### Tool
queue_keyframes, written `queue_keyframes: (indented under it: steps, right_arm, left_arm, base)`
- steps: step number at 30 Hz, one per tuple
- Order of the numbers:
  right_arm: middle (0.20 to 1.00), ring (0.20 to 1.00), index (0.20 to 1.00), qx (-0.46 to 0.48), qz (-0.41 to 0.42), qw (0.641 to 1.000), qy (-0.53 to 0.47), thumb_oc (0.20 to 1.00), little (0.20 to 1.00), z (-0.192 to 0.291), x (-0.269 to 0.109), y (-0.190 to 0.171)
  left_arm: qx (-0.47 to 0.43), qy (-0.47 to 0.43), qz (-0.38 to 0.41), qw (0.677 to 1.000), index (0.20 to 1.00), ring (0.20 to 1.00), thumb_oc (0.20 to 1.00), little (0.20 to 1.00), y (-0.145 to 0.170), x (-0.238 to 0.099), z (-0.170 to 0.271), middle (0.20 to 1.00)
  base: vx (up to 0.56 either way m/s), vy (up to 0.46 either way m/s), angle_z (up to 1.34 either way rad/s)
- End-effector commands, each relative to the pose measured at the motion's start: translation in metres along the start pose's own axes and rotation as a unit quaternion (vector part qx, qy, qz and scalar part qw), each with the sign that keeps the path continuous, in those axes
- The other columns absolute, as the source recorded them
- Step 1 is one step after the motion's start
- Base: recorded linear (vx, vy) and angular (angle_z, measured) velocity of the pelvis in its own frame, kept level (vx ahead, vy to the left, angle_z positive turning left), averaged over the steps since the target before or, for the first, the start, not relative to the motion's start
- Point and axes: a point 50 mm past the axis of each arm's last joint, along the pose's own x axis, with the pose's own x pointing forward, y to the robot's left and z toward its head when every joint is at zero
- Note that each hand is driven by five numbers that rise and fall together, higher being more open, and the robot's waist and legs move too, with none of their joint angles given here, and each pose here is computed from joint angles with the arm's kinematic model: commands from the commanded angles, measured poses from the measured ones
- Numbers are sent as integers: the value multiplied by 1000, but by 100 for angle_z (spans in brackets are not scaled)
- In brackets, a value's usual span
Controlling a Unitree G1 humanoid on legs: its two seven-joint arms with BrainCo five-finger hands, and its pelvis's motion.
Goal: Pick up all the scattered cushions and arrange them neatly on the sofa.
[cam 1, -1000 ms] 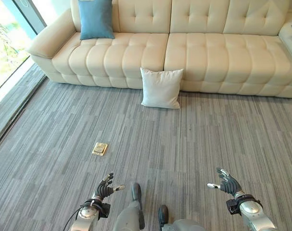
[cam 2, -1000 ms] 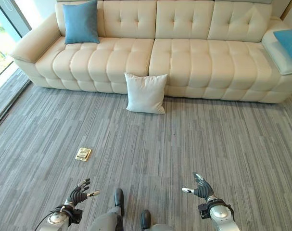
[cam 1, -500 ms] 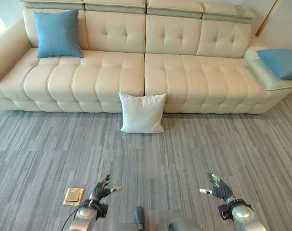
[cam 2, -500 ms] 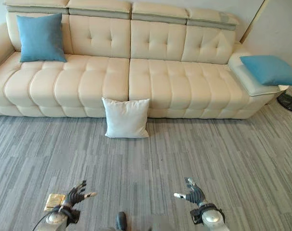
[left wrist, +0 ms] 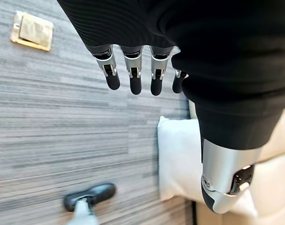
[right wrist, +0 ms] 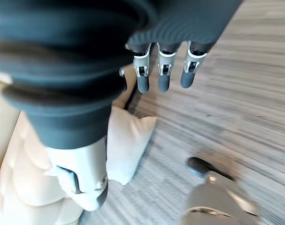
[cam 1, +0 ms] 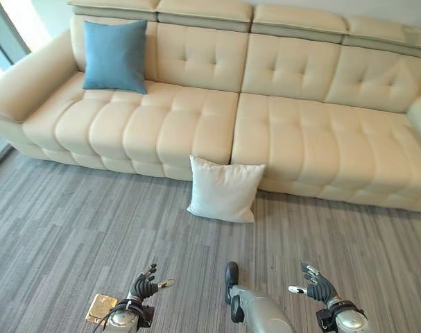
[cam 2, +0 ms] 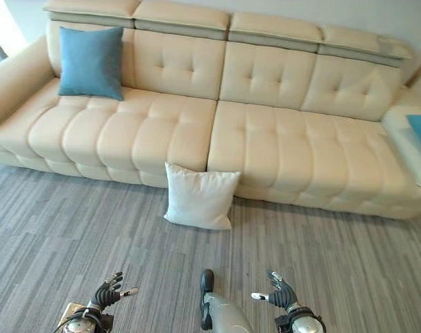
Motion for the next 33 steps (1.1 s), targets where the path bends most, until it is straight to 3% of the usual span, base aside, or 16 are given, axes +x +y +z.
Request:
queue_keyframes:
  steps: [1,12,18,24,33]
  right_arm:
    - [1000,1000,1000,-28,-23,996,-76,1000,1000,36,5,-24]
    - [1000,1000,1000,-29,-50,997,-59,1000,1000,33,6,-34]
    - [1000,1000,1000,-27,-29,998,-53,1000,1000,30,8,-21]
    - [1000,1000,1000,-31,-3,995,-91,1000,1000,54,18,-3]
    - [1000,1000,1000,-37,-9,996,-82,1000,1000,50,19,-8]
  left_arm:
    - [16,-39,10,999,1000,1000,1000,1000,14,3,18,1000]
    - [3,-40,12,999,1000,1000,1000,1000,11,4,20,1000]
    - [14,-15,13,1000,1000,1000,1000,1000,11,1,7,1000]
    - [30,-42,35,998,1000,1000,1000,1000,27,7,26,1000]
    - [26,-33,47,998,1000,1000,1000,1000,34,6,23,1000]
  base:
    - [353,-154,-36]
    - [358,18,-41]
    - [325,238,-62]
    - [123,161,-32]
    - [124,3,10]
